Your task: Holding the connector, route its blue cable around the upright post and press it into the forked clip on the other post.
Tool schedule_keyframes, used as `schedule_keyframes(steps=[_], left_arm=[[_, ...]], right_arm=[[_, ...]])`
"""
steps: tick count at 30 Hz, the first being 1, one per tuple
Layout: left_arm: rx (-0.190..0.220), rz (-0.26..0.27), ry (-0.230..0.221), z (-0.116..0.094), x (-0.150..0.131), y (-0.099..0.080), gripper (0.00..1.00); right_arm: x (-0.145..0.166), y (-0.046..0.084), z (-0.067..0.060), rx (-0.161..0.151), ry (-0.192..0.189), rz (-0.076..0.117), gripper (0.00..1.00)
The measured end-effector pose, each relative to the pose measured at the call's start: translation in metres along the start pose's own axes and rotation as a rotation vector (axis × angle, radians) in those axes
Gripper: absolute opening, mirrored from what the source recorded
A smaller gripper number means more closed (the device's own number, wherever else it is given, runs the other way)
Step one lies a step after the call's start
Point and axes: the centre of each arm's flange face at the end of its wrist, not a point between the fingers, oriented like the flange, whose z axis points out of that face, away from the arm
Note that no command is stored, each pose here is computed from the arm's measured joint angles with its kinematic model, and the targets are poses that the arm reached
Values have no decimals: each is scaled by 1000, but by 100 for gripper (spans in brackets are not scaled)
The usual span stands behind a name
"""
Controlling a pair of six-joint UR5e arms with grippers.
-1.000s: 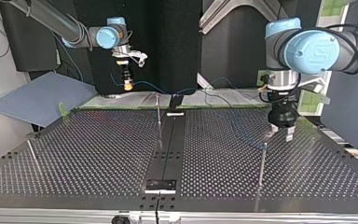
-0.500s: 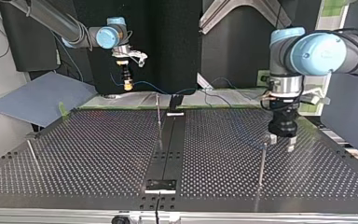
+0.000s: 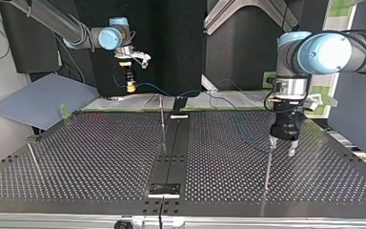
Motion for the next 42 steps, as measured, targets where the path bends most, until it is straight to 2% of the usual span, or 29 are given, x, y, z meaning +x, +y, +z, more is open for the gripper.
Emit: schedule_keyframes(steps=[3,6,13,20,26,34,37,42], left_arm=[[36,-30,-5,3,1,-1,100],[46,-63,-1,7,7,3,100],[-16,-130,32,11,24,21,100],[-24,-153,25,13,21,26,100],[21,-187,12,19,16,27,100],[106,-240,-10,29,5,27,100],[117,-247,-21,32,1,30,100],[115,-247,-36,34,-3,35,100]], right_arm=[[0,0,0,0,-1,-1,0],[0,0,0,0,-2,-1,0],[0,0,-1,0,-5,-2,0],[-1,0,-1,0,-6,-2,0],[-1,0,-1,0,-6,-2,0],[-1,0,-1,0,-9,-4,0],[-1,0,-1,0,-9,-6,0],[-1,0,-1,0,-10,-7,0]])
